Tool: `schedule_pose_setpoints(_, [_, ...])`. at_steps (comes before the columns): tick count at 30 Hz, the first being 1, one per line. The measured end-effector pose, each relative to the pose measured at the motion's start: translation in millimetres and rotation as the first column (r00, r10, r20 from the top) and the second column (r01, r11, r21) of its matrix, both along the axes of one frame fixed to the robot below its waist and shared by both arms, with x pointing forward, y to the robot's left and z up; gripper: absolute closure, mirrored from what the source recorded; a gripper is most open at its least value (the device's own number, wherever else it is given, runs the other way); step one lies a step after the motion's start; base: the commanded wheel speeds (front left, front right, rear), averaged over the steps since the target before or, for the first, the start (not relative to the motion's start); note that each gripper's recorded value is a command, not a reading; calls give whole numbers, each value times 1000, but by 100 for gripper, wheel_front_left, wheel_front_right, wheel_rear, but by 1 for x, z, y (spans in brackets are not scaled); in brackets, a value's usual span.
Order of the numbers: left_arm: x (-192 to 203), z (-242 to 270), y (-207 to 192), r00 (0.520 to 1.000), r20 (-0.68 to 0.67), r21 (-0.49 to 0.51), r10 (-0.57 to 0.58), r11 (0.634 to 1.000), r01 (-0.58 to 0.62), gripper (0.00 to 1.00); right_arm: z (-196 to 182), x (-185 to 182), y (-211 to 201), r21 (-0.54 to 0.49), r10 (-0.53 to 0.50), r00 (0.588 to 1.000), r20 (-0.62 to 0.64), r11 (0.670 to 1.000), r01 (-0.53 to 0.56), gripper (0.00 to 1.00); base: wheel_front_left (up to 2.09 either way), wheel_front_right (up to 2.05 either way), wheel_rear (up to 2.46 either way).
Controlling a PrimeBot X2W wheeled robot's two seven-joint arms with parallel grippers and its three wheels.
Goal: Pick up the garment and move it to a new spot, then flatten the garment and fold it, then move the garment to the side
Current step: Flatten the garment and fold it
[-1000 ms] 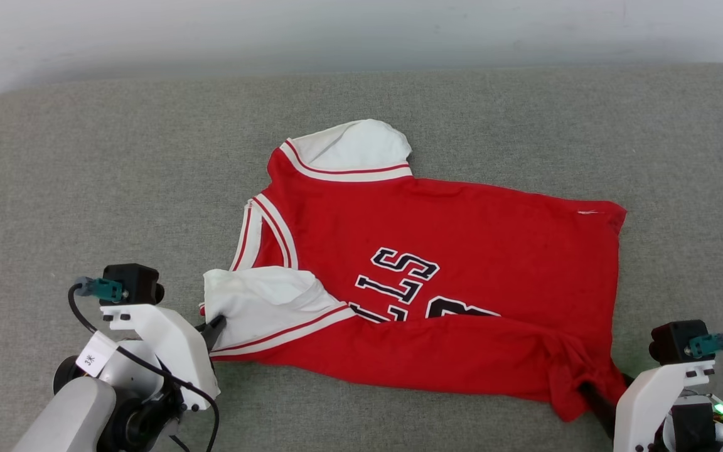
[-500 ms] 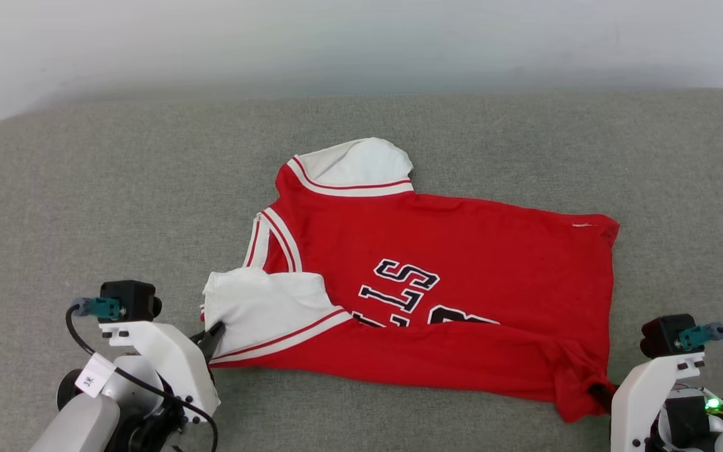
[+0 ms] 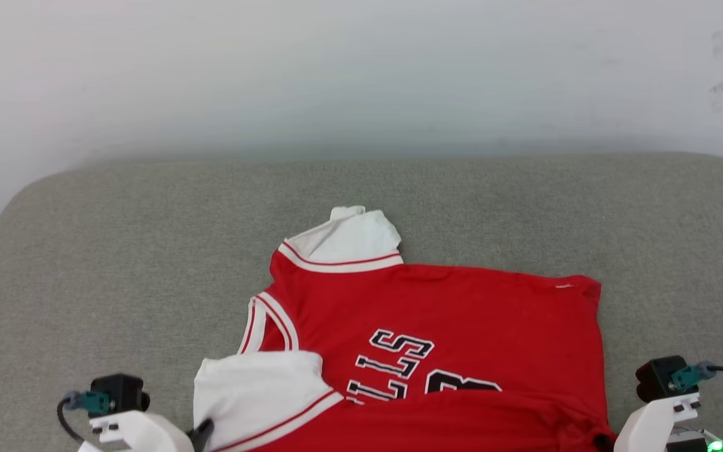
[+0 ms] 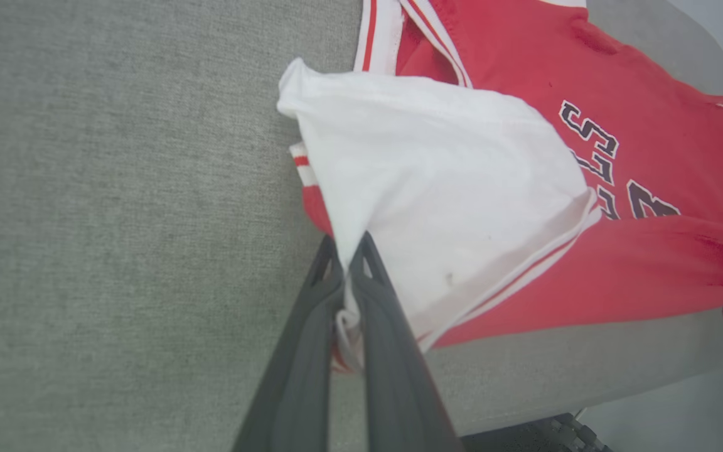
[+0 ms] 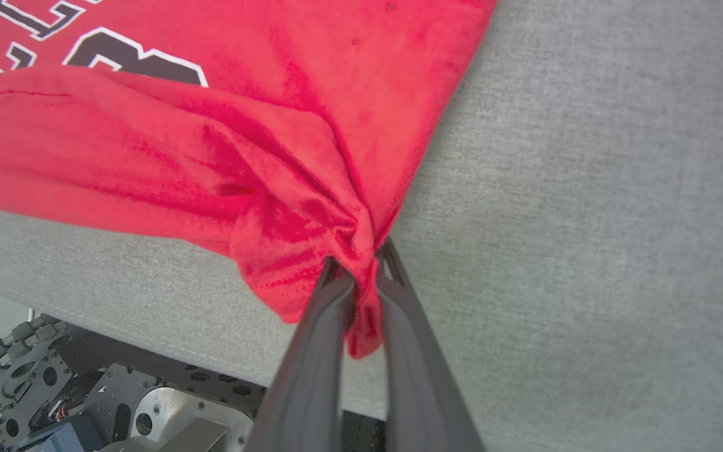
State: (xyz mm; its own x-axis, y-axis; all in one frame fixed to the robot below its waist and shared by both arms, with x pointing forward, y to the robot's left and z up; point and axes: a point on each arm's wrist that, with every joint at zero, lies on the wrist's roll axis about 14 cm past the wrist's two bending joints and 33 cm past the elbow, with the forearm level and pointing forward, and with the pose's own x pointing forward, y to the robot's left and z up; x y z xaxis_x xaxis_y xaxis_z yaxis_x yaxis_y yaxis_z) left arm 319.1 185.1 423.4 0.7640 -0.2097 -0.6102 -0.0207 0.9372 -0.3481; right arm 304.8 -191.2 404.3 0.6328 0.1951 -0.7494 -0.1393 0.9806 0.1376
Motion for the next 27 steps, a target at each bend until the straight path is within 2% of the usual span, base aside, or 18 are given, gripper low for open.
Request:
schedule_pose_setpoints(10, [-47, -31, 7, 988, -120, -52, 100, 993, -107, 100, -8, -15, 5, -14, 38, 999, -14, 999, -39, 100, 0, 0, 0])
schedule_pose_setpoints(11, [-47, -33, 6, 987, -118, -58, 106, 992, -113, 100, -11, -17, 5, -12, 33, 999, -19, 999, -34, 80, 0, 0, 0])
schedule_pose_setpoints(12, [-47, -34, 4, 988, -112, -64, 109, 991, -117, 100, -15, -20, 4, -10, 30, 999, -31, 999, -30, 51, 0, 0, 0])
schedule_pose_setpoints(13, [-46, -36, 3, 987, -112, -70, 113, 990, -121, 100, -18, -23, 5, -6, 26, 999, -35, 1000, -26, 0, 0, 0, 0])
schedule_pose_setpoints(14, [-45, -37, 1, 988, -112, -76, 110, 990, -119, 82, -19, -24, 5, 1, 19, 999, -29, 1000, -19, 0, 0, 0, 0])
schedule_pose_setpoints(15, [-42, -36, 0, 988, -104, -81, 113, 989, -122, 52, -19, -23, 6, 7, 13, 1000, -17, 1000, -13, 0, 0, 0, 0])
schedule_pose_setpoints(16, [-39, -36, -1, 989, -93, -84, 118, 988, -126, 0, -17, -21, 6, 12, 7, 1000, 6, 1000, -7, 0, 0, 0, 0])
schedule_pose_setpoints(19, [-28, -31, -2, 992, -53, -84, 117, 989, -122, 0, -5, -13, 7, 32, -25, 993, 118, 999, 21, 0, 0, 0, 0])
schedule_pose_setpoints(21, [-19, -24, -1, 993, -8, -79, 119, 990, -119, 0, 10, -4, 7, 58, -61, 973, 221, 997, 49, 0, 0, 0, 0])
schedule_pose_setpoints(24, [-3, -7, 1, 988, 91, -63, 121, 991, -116, 0, 31, 5, 1, 65, -106, 928, 357, 994, 89, 0, 0, 0, 0])
schedule_pose_setpoints(27, [14, 17, 0, 971, 212, -39, 113, 993, -107, 0, 52, 12, -10, 57, -146, 865, 479, 989, 136, 0, 0, 0, 0])
